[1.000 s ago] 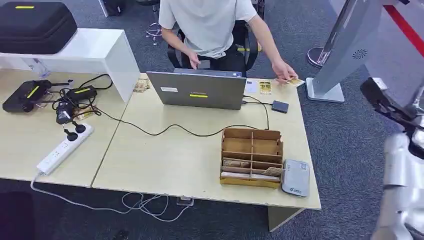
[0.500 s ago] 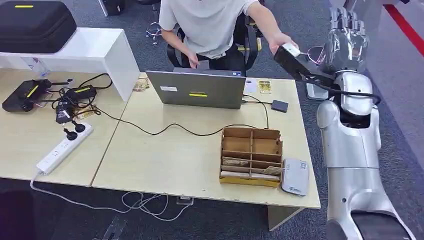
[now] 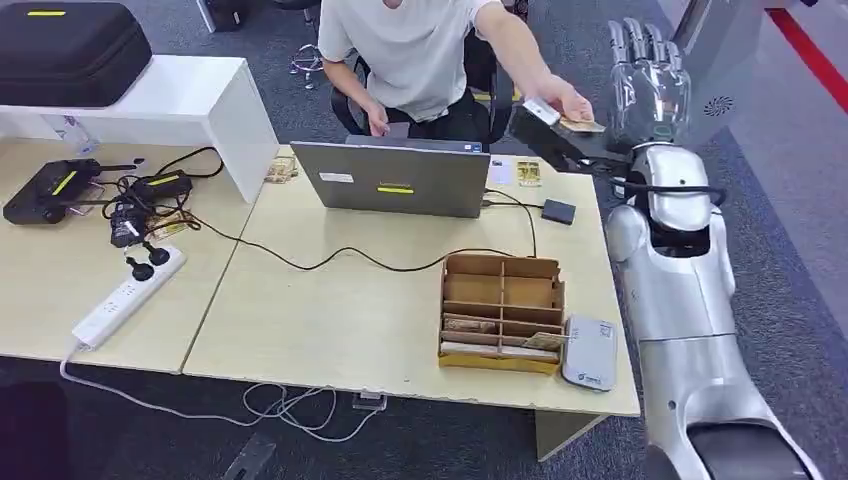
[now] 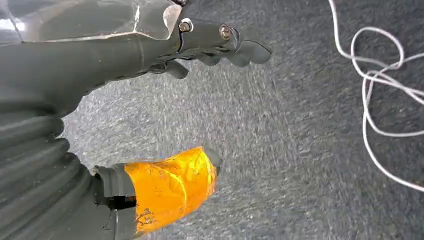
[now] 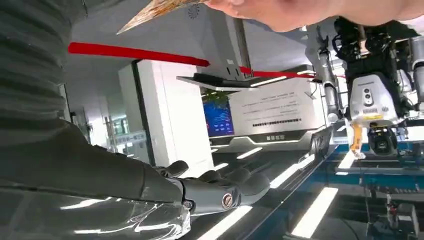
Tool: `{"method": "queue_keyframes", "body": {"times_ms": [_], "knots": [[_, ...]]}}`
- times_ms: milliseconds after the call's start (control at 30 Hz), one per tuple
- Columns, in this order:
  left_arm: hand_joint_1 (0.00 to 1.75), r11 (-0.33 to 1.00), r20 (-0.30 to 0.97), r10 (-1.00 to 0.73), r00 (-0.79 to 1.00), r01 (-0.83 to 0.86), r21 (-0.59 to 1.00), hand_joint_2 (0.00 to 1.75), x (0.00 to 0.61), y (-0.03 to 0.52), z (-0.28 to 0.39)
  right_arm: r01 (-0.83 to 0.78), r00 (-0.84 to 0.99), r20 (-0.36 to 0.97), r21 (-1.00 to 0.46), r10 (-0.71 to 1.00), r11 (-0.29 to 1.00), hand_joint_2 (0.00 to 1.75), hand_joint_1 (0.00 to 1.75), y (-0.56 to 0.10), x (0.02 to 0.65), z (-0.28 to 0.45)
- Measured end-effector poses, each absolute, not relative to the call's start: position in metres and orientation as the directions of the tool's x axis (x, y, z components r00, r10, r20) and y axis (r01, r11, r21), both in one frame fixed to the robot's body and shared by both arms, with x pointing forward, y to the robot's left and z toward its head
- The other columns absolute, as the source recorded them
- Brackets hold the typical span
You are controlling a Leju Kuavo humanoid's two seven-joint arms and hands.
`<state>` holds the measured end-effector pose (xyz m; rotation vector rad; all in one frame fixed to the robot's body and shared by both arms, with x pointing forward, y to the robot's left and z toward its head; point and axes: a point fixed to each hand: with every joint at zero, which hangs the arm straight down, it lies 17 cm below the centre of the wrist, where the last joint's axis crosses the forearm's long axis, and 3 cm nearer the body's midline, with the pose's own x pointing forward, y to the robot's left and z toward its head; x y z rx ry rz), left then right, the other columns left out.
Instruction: Pass the card to the sensor for recognition and then transmit it.
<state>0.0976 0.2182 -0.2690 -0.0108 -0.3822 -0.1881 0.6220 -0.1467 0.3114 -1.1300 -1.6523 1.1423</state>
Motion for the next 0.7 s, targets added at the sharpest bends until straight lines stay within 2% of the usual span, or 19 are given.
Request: {"method": "queue_keyframes", "body": {"times_ms": [167, 200, 700], "knots": [[0.00, 0.983, 0.365, -0.173, 0.915, 0.181, 0.013, 1.75, 0.096, 0.214, -0.269, 0.210, -0.276, 0.129, -0.959, 0.952, 0.191, 1.75, 0.00, -0.142, 0.621, 0.309], [0.00, 0.984, 0.365, -0.172, 0.915, 0.180, 0.011, 1.75, 0.096, 0.213, -0.269, 0.209, -0.277, 0.128, -0.959, 0.952, 0.190, 1.75, 1.75, -0.141, 0.621, 0.308], [0.00, 0.982, 0.333, -0.168, 0.928, 0.185, -0.021, 1.75, 0.089, 0.204, -0.270, 0.193, -0.328, 0.168, -0.951, 0.930, 0.240, 1.75, 1.75, -0.127, 0.617, 0.307]]}}
